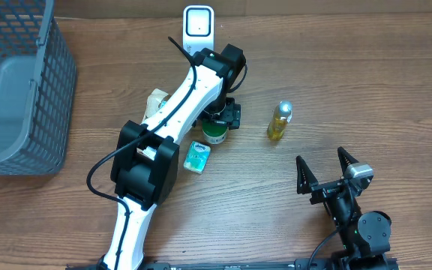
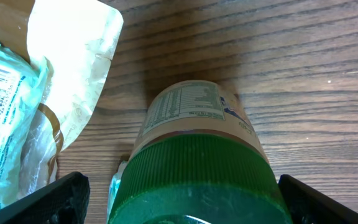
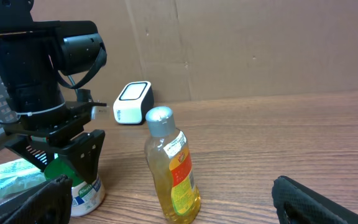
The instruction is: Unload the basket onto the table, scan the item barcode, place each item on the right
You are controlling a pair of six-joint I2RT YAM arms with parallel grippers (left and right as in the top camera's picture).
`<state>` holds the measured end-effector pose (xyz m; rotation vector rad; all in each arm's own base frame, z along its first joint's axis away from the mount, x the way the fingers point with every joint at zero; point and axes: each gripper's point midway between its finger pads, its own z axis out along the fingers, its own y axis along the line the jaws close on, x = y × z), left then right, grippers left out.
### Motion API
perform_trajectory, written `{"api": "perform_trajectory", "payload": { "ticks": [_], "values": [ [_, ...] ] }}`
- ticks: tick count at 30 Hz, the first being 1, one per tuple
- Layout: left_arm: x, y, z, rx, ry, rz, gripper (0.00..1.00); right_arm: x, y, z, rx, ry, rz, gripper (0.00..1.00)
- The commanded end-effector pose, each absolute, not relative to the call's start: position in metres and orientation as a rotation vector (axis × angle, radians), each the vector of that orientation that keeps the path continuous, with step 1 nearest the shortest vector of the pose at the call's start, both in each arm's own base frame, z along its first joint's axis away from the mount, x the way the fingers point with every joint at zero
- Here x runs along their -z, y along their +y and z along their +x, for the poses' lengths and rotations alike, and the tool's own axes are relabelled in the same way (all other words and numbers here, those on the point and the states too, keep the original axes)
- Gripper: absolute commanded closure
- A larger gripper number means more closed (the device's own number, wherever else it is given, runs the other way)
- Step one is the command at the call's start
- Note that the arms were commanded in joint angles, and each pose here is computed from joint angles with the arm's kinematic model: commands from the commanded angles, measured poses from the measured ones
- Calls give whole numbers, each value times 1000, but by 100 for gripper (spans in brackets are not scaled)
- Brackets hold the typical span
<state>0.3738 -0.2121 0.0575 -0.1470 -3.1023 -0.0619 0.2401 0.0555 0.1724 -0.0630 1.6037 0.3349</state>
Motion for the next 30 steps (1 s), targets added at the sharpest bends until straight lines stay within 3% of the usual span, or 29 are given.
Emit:
{"api": "perform_trajectory", "payload": {
  "ticks": [1,9,25,30],
  "values": [
    [-64,-217,370,61,-3107,-255,4,-170,53,241,-323,1599,-56,0],
    [-64,-228,364,60,-3096,-391,5,-170,53,241,-323,1599,-56,0],
    [-43,-227,361,68,-3105,-235,6,-171,53,241,-323,1599,-56,0],
    [-41,-228,365,55,-3123,-207,11,-171,53,241,-323,1599,-56,0]
  ]
}}
